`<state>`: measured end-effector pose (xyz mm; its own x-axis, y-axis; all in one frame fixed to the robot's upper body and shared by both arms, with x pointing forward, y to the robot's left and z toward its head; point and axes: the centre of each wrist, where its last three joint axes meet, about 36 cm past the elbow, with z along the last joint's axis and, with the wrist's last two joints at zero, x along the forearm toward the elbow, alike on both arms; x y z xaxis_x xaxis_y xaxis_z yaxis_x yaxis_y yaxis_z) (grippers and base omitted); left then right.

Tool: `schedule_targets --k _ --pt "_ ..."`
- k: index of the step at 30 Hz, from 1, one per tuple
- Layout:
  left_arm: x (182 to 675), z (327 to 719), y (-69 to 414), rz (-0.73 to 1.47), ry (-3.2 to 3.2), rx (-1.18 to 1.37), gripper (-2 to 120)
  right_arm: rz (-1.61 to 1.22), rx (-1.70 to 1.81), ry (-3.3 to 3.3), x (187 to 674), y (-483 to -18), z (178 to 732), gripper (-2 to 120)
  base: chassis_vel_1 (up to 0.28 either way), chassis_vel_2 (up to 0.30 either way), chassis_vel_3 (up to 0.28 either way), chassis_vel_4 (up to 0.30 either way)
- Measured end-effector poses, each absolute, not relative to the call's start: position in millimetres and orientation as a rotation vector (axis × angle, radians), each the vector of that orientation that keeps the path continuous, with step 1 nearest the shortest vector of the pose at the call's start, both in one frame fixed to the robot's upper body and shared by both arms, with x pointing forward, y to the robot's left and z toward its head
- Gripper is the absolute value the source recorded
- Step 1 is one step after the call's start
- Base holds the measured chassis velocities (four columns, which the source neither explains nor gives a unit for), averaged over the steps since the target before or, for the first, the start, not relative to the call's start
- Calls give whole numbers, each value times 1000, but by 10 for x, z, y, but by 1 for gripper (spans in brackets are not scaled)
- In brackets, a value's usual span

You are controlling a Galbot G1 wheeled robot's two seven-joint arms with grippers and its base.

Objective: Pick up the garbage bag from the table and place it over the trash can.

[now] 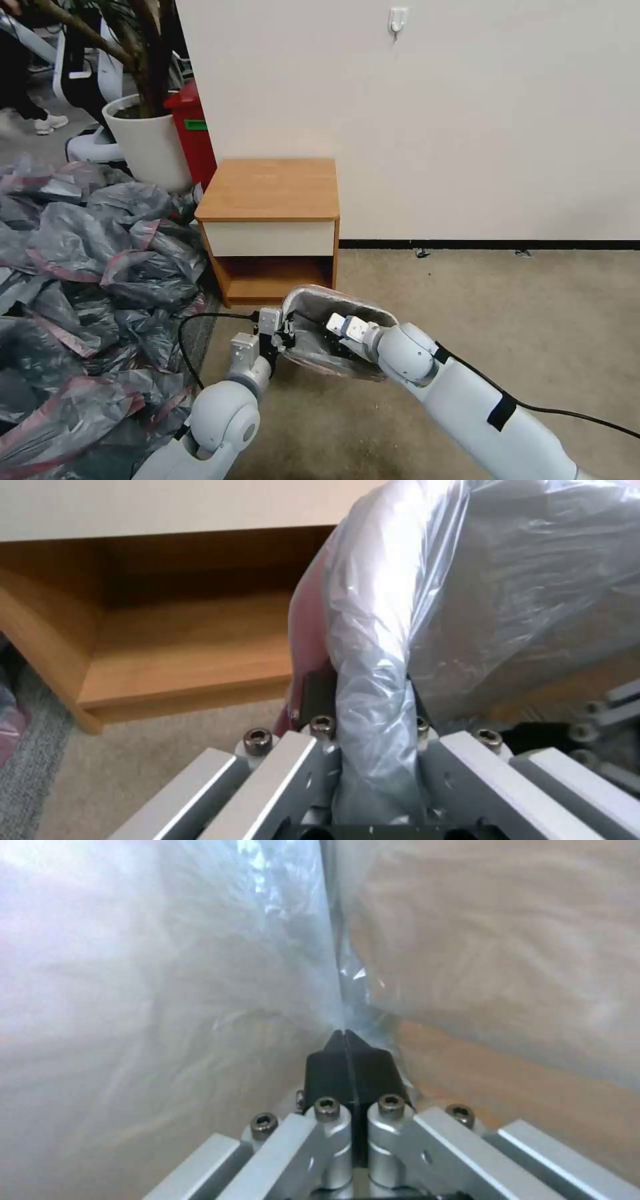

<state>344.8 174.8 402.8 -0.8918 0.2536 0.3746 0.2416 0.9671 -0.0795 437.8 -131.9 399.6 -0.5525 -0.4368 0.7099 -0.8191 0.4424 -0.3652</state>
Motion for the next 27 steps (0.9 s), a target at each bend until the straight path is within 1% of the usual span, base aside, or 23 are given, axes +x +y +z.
schedule_targets --k 7,9,10,14,16,19,21,24,25,27 --pt "3509 4042 1803 99 -2714 -329 2 931 1059 -2234 4247 -1518 4258 0 0 0 0 0" --pt "3548 4067 1844 154 -2688 -308 2 901 1066 -2293 4118 -1708 4474 0 0 0 0 0" --pt "3548 4067 1844 154 -2688 -308 2 901 1066 -2293 4118 -1708 4474 0 0 0 0 0" --pt "3623 4136 1899 265 -2623 -258 2 851 1089 -2455 3821 -2037 4968 0 0 0 0 0" --pt "3633 4153 1907 283 -2609 -250 2 840 1083 -2492 3775 -2107 5056 0 0 0 0 0" --pt "3651 4243 1932 367 -2530 -202 2 786 985 -2682 3635 -2327 5333 0 0 0 0 0" --pt "3653 4274 1938 392 -2503 -189 2 762 933 -2744 3602 -2357 5351 0 0 0 0 0" --pt "3673 4379 1969 477 -2372 -132 2 651 703 -2937 3462 -2387 5293 1 0 0 0 0" --pt "3673 4379 1969 477 -2372 -132 2 651 703 -2937 3462 -2387 5293 1 0 0 0 0" --pt "3687 4395 1997 522 -2312 -110 2 566 587 -3026 3363 -2367 5178 10 0 0 0 0"
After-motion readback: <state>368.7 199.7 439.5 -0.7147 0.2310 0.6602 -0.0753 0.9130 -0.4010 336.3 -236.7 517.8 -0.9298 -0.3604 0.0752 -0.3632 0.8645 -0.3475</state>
